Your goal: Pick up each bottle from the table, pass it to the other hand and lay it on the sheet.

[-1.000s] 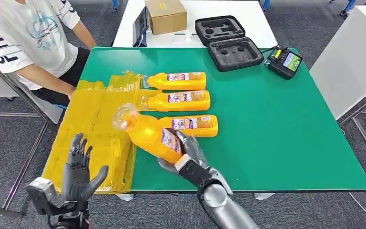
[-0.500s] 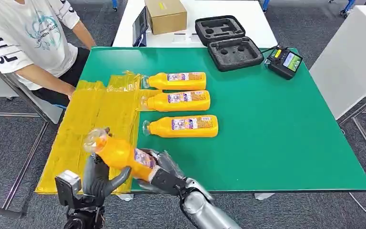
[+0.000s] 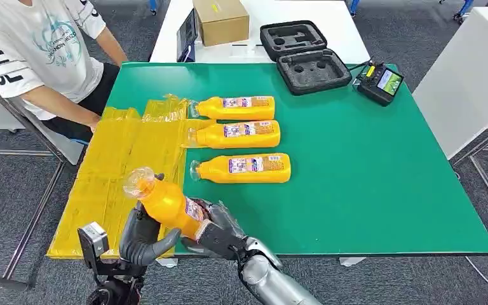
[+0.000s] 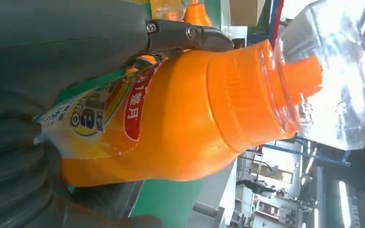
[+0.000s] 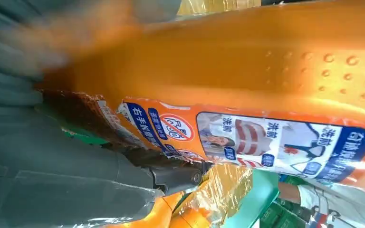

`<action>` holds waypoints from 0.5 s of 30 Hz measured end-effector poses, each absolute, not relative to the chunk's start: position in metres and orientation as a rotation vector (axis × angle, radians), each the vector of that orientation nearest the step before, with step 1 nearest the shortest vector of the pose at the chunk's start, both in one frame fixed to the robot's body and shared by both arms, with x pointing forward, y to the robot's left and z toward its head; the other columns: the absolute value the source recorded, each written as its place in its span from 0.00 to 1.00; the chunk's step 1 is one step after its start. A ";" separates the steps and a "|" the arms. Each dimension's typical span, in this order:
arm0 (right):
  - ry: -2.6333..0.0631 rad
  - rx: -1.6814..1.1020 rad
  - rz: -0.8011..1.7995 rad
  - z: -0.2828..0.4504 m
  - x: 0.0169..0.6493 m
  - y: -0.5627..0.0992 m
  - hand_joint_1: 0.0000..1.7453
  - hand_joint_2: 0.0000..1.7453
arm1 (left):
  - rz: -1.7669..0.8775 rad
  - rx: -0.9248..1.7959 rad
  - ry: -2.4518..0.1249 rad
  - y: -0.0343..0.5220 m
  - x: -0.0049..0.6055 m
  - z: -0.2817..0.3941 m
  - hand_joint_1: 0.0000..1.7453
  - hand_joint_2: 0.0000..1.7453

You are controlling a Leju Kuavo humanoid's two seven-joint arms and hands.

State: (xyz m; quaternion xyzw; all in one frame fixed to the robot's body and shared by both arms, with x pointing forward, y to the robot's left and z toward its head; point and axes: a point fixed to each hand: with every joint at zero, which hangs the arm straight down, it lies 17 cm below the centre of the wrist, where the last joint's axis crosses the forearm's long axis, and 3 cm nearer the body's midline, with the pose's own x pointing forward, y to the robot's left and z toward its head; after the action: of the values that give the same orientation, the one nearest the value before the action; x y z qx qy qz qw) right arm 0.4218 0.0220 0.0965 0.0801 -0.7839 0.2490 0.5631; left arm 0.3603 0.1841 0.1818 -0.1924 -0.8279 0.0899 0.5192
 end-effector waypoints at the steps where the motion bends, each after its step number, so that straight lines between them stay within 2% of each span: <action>1: -1.846 0.189 0.587 0.097 0.422 0.022 1.00 1.00 | 0.215 -0.463 -1.984 0.184 0.360 0.182 0.00 1.00; 6: -1.859 0.144 0.599 0.097 0.424 0.020 1.00 1.00 | 0.211 -0.508 -1.960 0.180 0.360 0.179 0.01 1.00; 7: -1.866 0.125 0.610 0.097 0.424 0.019 1.00 1.00 | 0.206 -0.521 -1.955 0.179 0.359 0.179 0.40 1.00; 8: -1.874 0.107 0.620 0.098 0.424 0.019 1.00 1.00 | 0.202 -0.531 -1.951 0.177 0.359 0.179 0.98 1.00; 15: -1.880 0.077 0.668 0.096 0.420 0.025 1.00 1.00 | 0.132 -0.481 -1.940 0.171 0.362 0.173 1.00 1.00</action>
State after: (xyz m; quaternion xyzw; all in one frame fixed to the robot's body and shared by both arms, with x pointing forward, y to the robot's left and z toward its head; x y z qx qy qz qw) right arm 0.4200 0.0250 0.0964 0.0325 -0.7916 0.2810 0.5416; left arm 0.3623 0.1711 0.1732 -0.2021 -0.8158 0.0553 0.5390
